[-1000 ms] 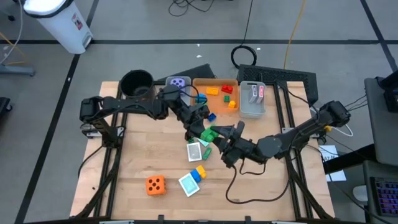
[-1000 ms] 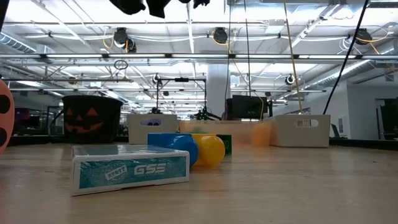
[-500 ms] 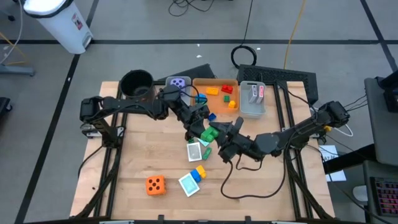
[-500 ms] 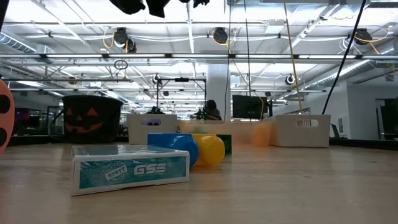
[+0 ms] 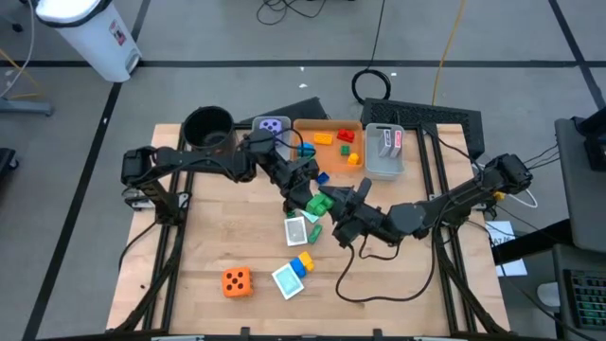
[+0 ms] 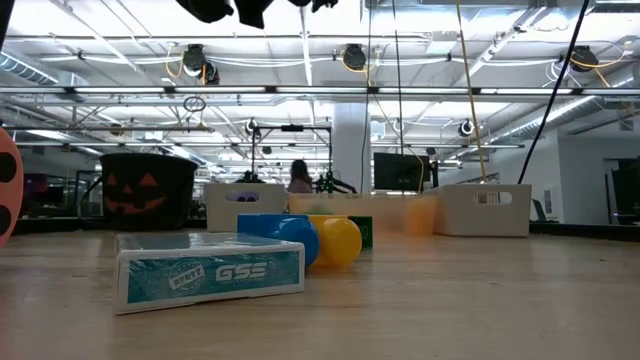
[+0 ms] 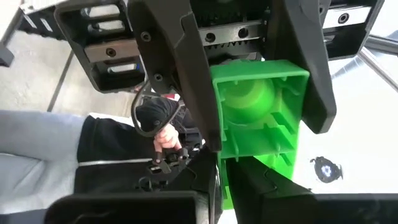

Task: Pick & Place Toys
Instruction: Put the green game piece into the orange bin

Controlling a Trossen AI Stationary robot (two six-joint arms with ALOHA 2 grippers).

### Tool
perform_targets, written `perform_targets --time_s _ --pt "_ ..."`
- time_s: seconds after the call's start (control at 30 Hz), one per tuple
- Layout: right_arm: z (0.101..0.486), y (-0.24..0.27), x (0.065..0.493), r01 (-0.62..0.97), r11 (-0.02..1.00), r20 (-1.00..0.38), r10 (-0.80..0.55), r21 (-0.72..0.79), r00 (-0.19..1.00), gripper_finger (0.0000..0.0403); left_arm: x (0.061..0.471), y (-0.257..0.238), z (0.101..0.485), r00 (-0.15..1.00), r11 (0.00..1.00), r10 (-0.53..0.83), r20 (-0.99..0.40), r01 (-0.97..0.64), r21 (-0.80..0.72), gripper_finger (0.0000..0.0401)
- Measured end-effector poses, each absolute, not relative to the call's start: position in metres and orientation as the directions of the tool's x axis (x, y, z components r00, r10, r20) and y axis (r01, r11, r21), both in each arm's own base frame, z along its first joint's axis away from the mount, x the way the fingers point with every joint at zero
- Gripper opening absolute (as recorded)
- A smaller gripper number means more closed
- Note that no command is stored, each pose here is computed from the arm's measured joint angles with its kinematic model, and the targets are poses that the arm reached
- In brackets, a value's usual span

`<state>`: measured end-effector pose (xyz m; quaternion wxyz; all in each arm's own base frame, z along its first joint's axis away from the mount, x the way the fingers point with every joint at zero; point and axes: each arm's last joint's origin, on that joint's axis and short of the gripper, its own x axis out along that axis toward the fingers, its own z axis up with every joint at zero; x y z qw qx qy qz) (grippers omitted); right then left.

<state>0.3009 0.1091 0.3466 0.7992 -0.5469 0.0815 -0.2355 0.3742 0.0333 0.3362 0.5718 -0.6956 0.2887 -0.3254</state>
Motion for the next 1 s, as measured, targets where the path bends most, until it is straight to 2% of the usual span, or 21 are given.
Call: perform_targets --time_s 0.13,0.43,0.67,0.83,1.0 --pt "0.346 0.108 0.3 0.295 0.285 0.118 -0.506 -0.912 0.854 0.0125 0.375 0.036 0.335 0.647 -0.159 -0.754 0.116 -0.009 -0.987 0.0056" --pt "0.347 0.108 0.299 0.299 0.288 0.121 -0.506 -0.91 0.854 0.0127 0.375 0.037 0.334 0.642 -0.131 -0.758 0.112 0.018 -0.991 0.0132" --pt "0.35 0.114 0.294 0.316 0.303 0.123 -0.519 -0.899 0.846 0.0127 0.373 0.048 0.334 0.656 -0.063 -0.747 0.109 0.094 -0.994 0.0184" --pt "0.352 0.115 0.289 0.347 0.338 0.114 -0.552 -0.875 0.826 0.0127 0.369 0.065 0.334 0.647 -0.012 -0.756 0.098 0.137 -0.991 0.0206" --pt "0.356 0.112 0.285 0.42 0.41 0.104 -0.604 -0.81 0.79 0.0127 0.363 0.091 0.334 0.69 0.072 -0.718 0.095 0.209 -0.975 0.0209"
